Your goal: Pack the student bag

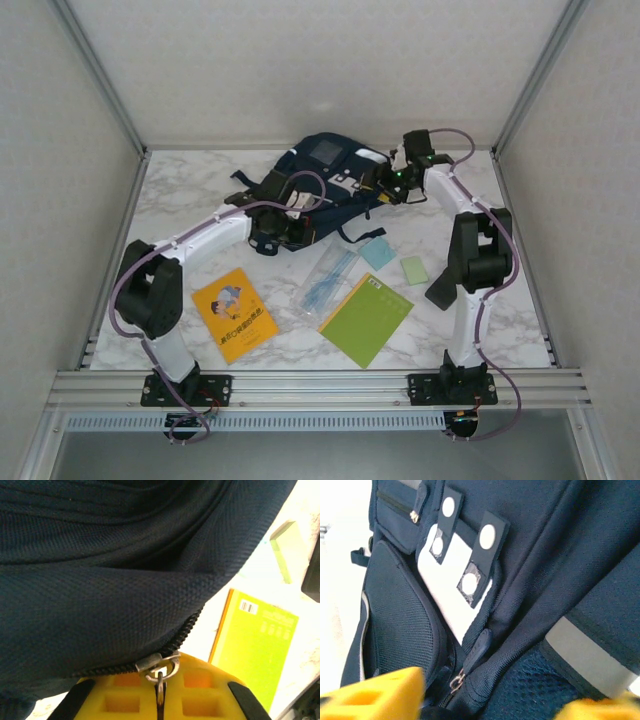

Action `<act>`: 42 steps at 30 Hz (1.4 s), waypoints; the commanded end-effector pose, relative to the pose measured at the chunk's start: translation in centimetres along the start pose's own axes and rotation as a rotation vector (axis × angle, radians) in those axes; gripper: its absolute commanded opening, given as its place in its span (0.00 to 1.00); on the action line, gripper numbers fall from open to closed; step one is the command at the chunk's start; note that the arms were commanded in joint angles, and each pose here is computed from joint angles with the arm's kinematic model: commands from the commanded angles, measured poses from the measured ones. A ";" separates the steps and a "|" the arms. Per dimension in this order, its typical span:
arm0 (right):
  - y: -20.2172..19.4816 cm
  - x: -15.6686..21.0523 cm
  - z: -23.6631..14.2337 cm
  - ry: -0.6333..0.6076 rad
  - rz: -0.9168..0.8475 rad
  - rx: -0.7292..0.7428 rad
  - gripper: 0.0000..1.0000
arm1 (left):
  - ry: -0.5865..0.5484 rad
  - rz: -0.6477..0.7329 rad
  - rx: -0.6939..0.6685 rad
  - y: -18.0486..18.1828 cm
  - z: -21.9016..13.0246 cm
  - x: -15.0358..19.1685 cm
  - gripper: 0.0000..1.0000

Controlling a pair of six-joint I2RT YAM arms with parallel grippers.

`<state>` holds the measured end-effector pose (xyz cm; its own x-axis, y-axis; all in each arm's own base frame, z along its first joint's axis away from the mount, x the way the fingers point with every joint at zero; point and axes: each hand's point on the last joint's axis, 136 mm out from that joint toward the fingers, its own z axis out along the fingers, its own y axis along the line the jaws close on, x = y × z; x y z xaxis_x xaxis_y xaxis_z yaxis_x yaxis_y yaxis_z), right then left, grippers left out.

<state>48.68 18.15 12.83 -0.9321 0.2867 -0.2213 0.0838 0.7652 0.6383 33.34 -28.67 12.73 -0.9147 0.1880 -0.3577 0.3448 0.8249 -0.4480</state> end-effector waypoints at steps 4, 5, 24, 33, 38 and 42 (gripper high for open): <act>0.8 3.6 -5.2 -0.070 0.145 -0.052 0.98 | -0.006 -0.051 0.088 -4.0 0.4 -1.1 0.00; 0.8 4.8 -5.2 -0.065 0.183 -0.078 0.98 | -0.003 -0.051 0.099 -4.5 0.7 -1.1 0.00; 5.4 10.5 2.6 -0.046 0.297 -0.273 0.00 | 0.067 -0.067 0.040 -4.3 1.1 1.2 0.00; 3.1 10.2 0.2 -0.005 -0.005 -0.104 0.00 | 0.134 -0.143 -0.103 3.1 -1.3 2.6 0.00; 2.9 10.2 -0.5 0.048 -0.200 -0.078 0.00 | 0.159 -0.164 -0.151 5.6 -1.6 2.7 0.00; 2.3 9.6 -1.0 0.078 -0.282 -0.075 0.00 | 0.142 -0.222 -0.155 7.3 -1.3 2.3 0.00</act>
<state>38.33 24.02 12.46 -0.9642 0.1444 -0.2224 -0.0514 0.7210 0.6910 33.83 -24.15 10.40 -0.9796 0.0861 -0.1818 0.1568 0.8927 -0.4224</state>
